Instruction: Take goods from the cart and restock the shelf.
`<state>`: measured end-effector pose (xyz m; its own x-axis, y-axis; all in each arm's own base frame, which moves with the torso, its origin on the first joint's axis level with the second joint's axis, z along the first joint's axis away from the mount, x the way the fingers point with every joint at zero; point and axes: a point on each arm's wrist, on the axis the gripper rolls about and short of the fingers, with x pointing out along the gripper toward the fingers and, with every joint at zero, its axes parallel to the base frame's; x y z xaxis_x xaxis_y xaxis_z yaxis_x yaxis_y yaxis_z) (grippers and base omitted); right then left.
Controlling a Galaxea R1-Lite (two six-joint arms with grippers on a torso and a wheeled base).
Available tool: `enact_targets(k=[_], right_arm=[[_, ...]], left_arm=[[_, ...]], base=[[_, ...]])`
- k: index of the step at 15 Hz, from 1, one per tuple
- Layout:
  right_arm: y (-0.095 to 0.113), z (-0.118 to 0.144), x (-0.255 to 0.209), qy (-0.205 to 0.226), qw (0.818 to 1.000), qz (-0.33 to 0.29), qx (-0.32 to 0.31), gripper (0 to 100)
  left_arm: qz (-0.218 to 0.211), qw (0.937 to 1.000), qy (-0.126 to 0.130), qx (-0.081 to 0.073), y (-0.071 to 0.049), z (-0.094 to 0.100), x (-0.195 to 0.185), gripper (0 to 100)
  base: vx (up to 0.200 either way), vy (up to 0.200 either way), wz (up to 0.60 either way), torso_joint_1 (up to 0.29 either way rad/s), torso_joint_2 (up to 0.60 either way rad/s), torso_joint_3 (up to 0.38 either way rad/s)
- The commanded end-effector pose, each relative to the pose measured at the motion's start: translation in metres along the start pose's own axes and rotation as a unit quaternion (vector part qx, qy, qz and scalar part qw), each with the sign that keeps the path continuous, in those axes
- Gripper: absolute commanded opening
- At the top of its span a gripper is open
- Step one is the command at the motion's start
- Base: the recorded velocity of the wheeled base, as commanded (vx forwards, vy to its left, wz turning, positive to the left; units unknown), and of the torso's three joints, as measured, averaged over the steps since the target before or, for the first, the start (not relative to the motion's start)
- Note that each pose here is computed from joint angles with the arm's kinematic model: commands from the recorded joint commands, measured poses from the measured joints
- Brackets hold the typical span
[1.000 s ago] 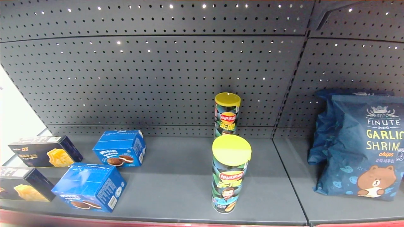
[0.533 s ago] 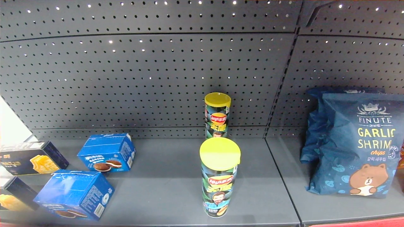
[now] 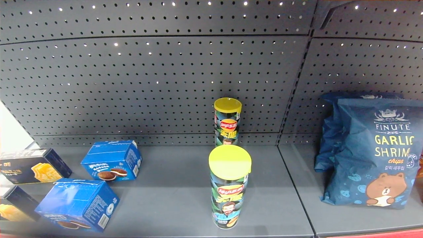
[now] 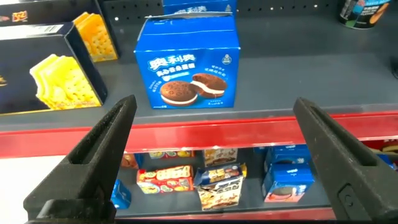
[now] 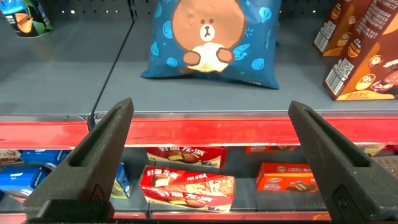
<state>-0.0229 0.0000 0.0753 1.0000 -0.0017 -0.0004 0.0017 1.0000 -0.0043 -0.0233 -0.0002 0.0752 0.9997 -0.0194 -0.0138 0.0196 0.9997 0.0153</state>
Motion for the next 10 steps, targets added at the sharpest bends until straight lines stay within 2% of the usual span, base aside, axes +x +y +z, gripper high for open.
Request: enact_targets(k=[1,10], right_arm=[[0.0,0.0,0.0001,0.001,1.0,0.0,0.0,100],[0.0,0.0,0.0001,0.001,1.0,0.0,0.0,100]], left_arm=[[0.0,1.0,0.0,0.0,0.0,-0.0001,0.0,100],[0.0,1.0,0.0,0.0,0.0,-0.0001,0.0,100]], base=[[0.0,0.0,0.0,0.0,0.0,0.0],[0.0,0.0,0.0,0.0,0.0,0.0]])
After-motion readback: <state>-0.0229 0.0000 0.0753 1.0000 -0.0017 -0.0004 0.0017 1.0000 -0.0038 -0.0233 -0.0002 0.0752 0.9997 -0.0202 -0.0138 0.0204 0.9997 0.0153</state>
